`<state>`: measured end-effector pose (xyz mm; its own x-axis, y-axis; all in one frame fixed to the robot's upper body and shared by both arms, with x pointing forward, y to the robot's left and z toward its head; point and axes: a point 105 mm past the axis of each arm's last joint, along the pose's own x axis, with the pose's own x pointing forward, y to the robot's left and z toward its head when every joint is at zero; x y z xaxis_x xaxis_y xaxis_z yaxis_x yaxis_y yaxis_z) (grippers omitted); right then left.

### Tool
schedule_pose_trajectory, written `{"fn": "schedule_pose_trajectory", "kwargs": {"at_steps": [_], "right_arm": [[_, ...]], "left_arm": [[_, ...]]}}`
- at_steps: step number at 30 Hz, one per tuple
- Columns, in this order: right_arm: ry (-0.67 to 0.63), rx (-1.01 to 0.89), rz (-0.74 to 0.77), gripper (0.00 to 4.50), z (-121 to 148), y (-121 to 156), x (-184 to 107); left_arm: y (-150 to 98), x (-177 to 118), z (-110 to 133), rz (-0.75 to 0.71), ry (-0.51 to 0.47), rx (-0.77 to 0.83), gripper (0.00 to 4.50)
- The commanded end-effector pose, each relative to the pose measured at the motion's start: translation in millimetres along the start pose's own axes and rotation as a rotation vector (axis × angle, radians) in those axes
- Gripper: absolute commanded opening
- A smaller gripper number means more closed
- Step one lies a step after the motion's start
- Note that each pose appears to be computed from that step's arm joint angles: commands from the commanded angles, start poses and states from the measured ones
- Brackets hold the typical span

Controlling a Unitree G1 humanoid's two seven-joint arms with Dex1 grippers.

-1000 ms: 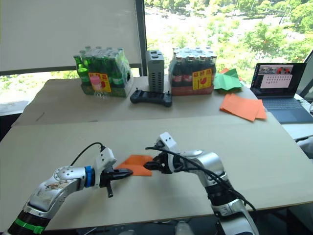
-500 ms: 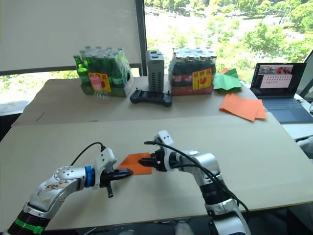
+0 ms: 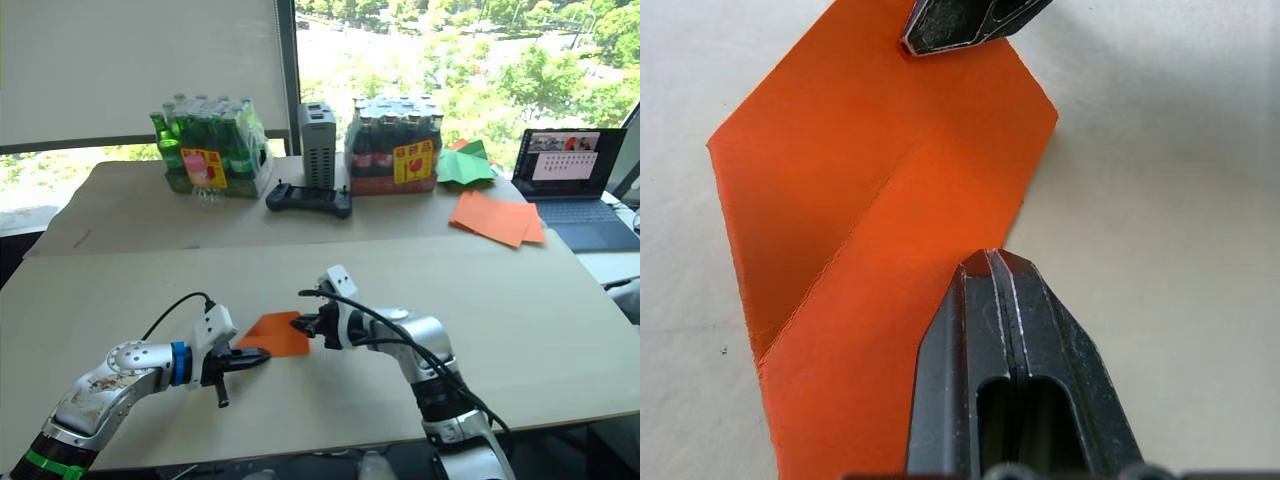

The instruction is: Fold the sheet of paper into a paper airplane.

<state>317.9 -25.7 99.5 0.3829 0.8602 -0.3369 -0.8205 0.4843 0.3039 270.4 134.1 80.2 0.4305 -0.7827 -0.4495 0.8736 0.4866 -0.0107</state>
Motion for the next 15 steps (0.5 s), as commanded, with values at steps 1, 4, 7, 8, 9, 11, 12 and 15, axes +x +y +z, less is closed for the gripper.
{"fn": "schedule_pose_trajectory", "kwargs": {"at_steps": [1,4,7,8,9,11,12,15], "right_arm": [[-0.046,-0.201,0.046,0.01,5,17,-3],[-0.066,-0.376,0.084,0.01,-2,28,-6],[-0.087,-0.514,0.119,0.01,-9,38,-11],[-0.086,-0.553,0.124,0.01,-12,39,-11],[-0.083,-0.595,0.121,0.01,-14,39,-11],[-0.076,-0.689,0.111,0.01,-19,38,-9],[-0.074,-0.73,0.108,0.01,-21,37,-9],[-0.082,-0.845,0.076,0.01,-23,34,-8]], "left_arm": [[-1,-4,7,0.002,-0.015,0.018,0.0],[3,-6,6,0.013,-0.008,0.017,0.0],[4,-9,4,0.017,0.012,0.036,0.0],[4,-10,4,0.015,0.014,0.036,0.0],[4,-10,4,0.014,0.017,0.037,0.0],[5,-11,3,0.013,0.024,0.037,0.0],[6,-12,2,0.013,0.027,0.037,0.0],[6,-14,1,0.013,0.03,0.033,0.0]]}}
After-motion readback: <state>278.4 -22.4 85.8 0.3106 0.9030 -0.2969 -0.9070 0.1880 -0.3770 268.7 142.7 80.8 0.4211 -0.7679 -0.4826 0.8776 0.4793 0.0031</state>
